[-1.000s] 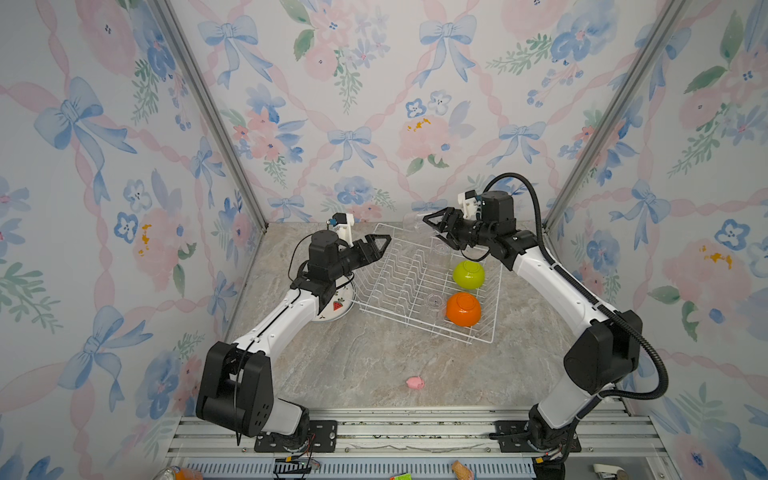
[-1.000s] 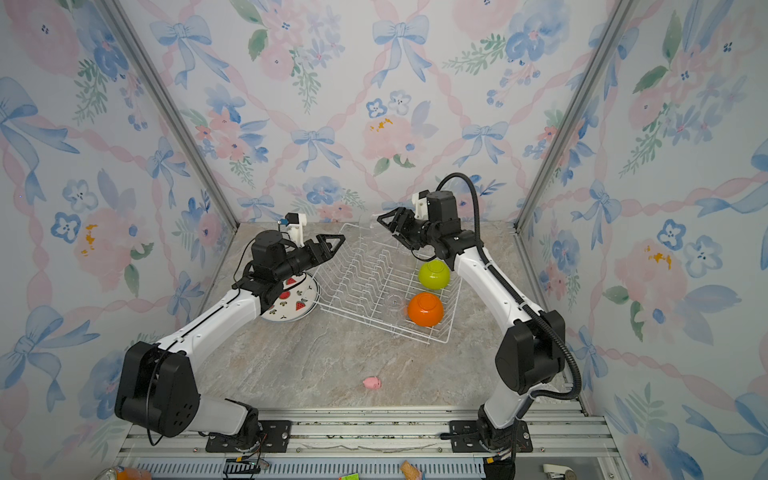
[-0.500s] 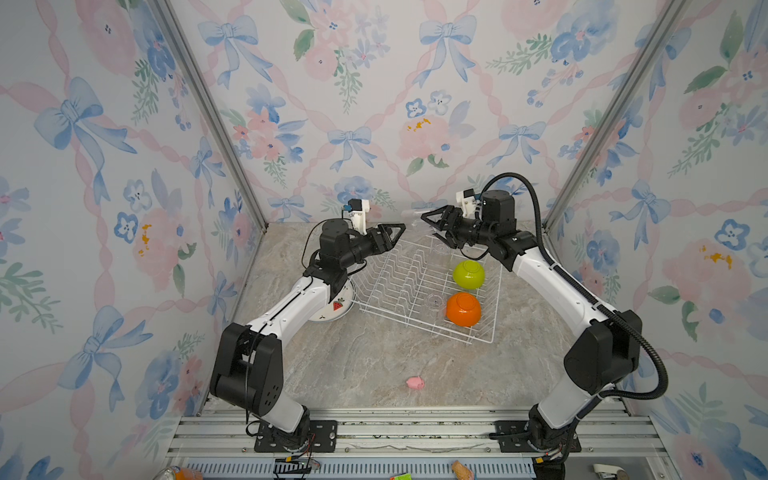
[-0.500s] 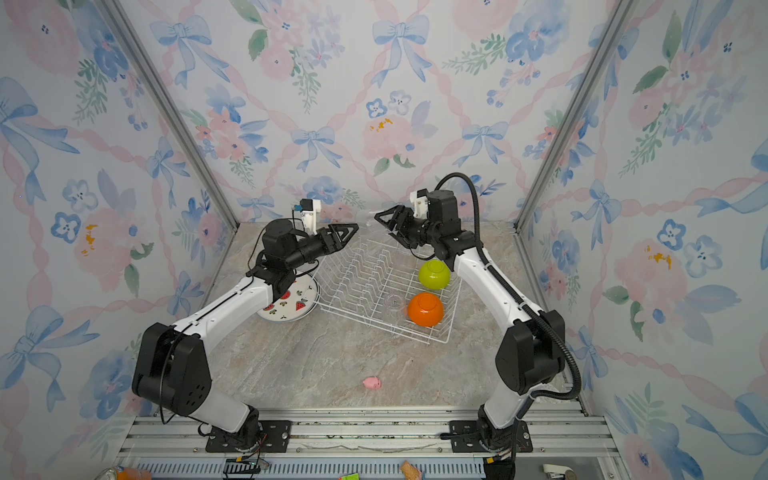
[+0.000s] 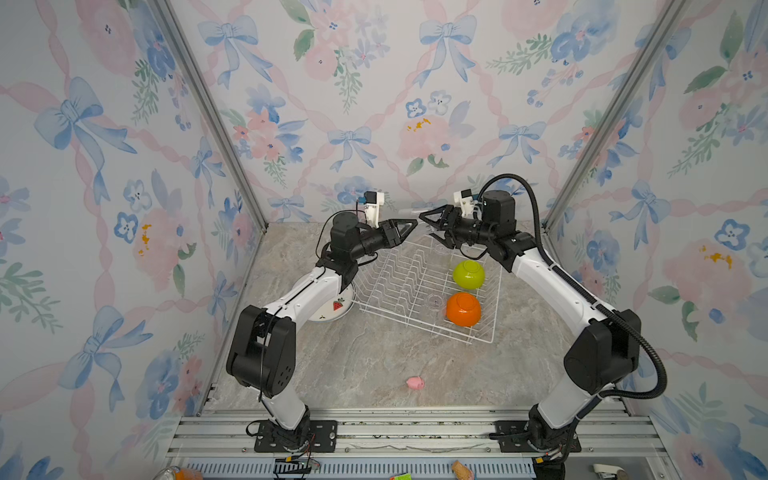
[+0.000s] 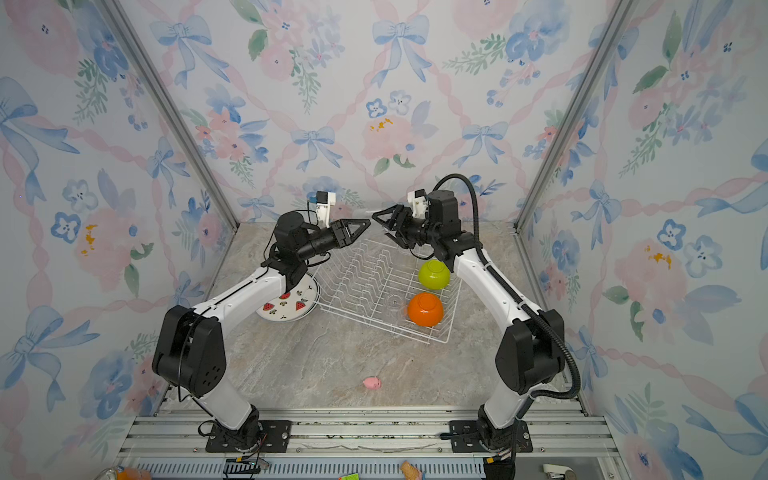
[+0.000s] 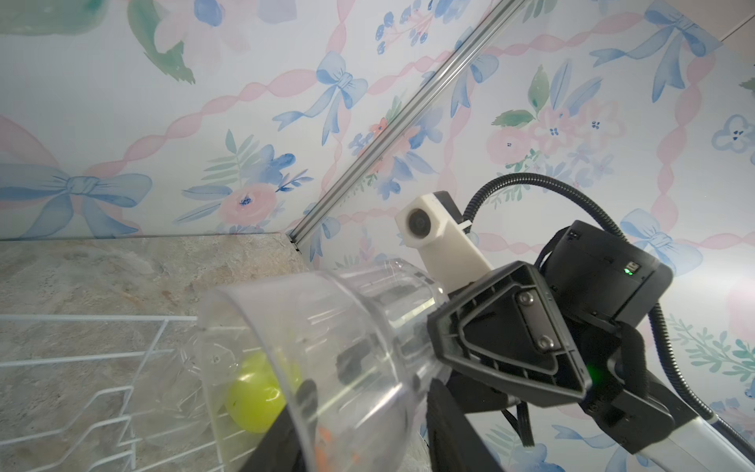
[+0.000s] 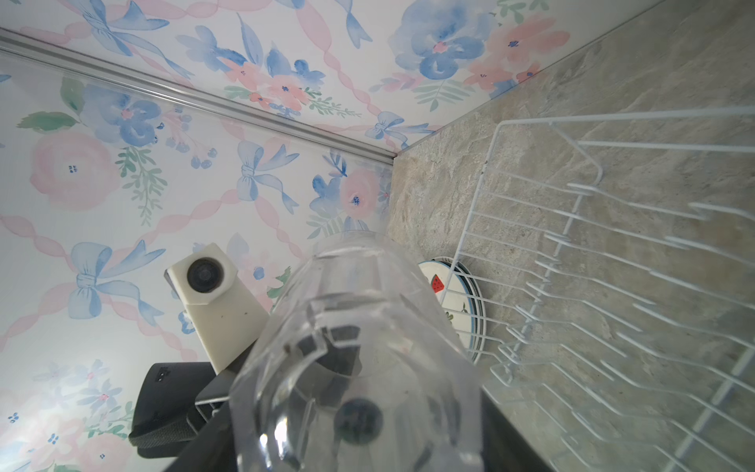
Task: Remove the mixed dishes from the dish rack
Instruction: 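Close the left gripper on the clear cup held by the right gripper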
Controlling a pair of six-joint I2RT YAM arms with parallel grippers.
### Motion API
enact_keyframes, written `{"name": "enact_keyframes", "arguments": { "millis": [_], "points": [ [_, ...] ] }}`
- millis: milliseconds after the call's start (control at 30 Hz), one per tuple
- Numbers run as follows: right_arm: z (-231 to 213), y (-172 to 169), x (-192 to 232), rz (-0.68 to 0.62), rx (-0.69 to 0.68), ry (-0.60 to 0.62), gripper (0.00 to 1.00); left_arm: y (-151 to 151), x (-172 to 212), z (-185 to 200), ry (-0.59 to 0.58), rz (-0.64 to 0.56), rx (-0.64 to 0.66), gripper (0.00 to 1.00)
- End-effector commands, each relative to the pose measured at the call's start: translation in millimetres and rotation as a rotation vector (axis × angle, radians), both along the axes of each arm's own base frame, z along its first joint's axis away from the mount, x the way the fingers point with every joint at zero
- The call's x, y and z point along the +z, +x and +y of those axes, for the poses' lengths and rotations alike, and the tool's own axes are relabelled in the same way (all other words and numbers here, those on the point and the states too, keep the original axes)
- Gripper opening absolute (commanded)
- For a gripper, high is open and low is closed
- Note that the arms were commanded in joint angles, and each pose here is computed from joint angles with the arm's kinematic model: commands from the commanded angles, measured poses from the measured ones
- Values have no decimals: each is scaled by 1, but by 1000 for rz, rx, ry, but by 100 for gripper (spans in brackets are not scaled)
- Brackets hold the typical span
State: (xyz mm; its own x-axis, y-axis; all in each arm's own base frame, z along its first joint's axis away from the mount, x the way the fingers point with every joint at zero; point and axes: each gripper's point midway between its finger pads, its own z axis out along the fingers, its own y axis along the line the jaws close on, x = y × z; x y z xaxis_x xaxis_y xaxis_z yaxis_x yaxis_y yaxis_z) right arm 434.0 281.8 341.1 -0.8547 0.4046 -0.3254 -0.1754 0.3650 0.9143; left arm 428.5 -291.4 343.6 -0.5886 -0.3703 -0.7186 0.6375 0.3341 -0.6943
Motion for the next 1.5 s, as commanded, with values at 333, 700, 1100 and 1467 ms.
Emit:
{"name": "enact_keyframes", "arguments": {
  "millis": [333, 700, 1100, 1467],
  "points": [
    [11, -4, 8, -27, 59, 55, 39, 2, 4, -5, -4, -38, -8, 20],
    [7, -7, 3, -17, 54, 50, 41, -1, 3, 0, -4, -32, 17, 0],
    [4, -7, 3, -23, 45, 48, 81, -1, 2, 2, -3, -30, 28, 0],
    [-11, -4, -2, -33, -5, 15, 97, 6, -11, 10, 10, 4, 77, 0]
  ]
}}
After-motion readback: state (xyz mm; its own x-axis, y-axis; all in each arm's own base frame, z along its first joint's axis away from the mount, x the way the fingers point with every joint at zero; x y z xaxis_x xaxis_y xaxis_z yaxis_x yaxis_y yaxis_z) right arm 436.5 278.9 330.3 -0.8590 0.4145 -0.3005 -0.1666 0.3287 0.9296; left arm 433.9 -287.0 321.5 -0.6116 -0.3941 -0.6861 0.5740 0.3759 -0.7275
